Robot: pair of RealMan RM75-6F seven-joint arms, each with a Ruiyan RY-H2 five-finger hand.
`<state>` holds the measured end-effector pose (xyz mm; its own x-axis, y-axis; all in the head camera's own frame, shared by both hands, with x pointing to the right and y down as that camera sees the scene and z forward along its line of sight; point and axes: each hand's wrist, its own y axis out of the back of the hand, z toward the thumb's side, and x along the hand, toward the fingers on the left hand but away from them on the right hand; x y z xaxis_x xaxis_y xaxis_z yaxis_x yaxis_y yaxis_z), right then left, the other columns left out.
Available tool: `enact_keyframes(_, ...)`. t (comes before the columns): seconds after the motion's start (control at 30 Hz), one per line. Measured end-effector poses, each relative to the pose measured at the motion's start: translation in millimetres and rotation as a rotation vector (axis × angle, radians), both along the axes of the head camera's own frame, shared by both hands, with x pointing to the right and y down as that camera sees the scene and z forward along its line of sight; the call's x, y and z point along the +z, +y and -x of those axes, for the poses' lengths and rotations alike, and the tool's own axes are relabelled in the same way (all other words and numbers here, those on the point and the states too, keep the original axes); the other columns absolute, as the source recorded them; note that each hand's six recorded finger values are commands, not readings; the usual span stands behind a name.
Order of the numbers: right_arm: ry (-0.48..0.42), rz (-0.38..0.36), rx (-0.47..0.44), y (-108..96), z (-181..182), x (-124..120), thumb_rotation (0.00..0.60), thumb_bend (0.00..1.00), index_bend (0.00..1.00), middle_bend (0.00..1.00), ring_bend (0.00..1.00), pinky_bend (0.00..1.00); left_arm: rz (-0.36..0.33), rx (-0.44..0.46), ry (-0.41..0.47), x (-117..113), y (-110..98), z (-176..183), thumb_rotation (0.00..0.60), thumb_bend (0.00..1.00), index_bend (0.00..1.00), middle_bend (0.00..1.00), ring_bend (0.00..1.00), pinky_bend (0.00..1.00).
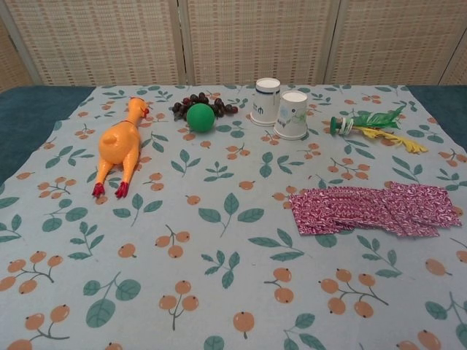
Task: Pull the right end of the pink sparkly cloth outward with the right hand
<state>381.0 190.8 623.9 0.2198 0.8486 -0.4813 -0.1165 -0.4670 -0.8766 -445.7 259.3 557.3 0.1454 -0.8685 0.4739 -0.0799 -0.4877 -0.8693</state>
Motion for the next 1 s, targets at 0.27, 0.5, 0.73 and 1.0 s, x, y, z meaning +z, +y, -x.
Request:
enact_keyframes(0.27,0.136,0.164,-0.039,11.1,-4.1,21.0,0.600,0.95,0.00,0.78,0.79,0.93,-0.006,0.008,-0.001,-2.4,1.3,-2.5,0.600,0.59,0.24,0.18,0.20,0.41)
enact_keyframes(0.5,0.248,0.251,-0.027,15.6,-11.8,37.6,0.600,0.98,0.00,0.79,0.80,0.93,-0.006,0.003,0.000,-2.2,0.1,-1.1,0.600,0.59,0.24,0.18,0.20,0.41)
enact_keyframes(0.73,0.256,0.335,-0.037,17.2,-4.0,58.2,0.600,1.00,0.02,0.80,0.81,0.94,-0.006,0.007,0.000,-2.3,0.7,-1.9,0.600,0.59,0.24,0.18,0.20,0.41)
enact_keyframes(1.0,0.260,0.376,-0.046,15.1,2.6,76.1,0.600,1.00,0.02,0.80,0.81,0.94,-0.009,0.002,0.004,-2.7,-0.5,-0.5,0.600,0.59,0.24,0.18,0.20,0.41)
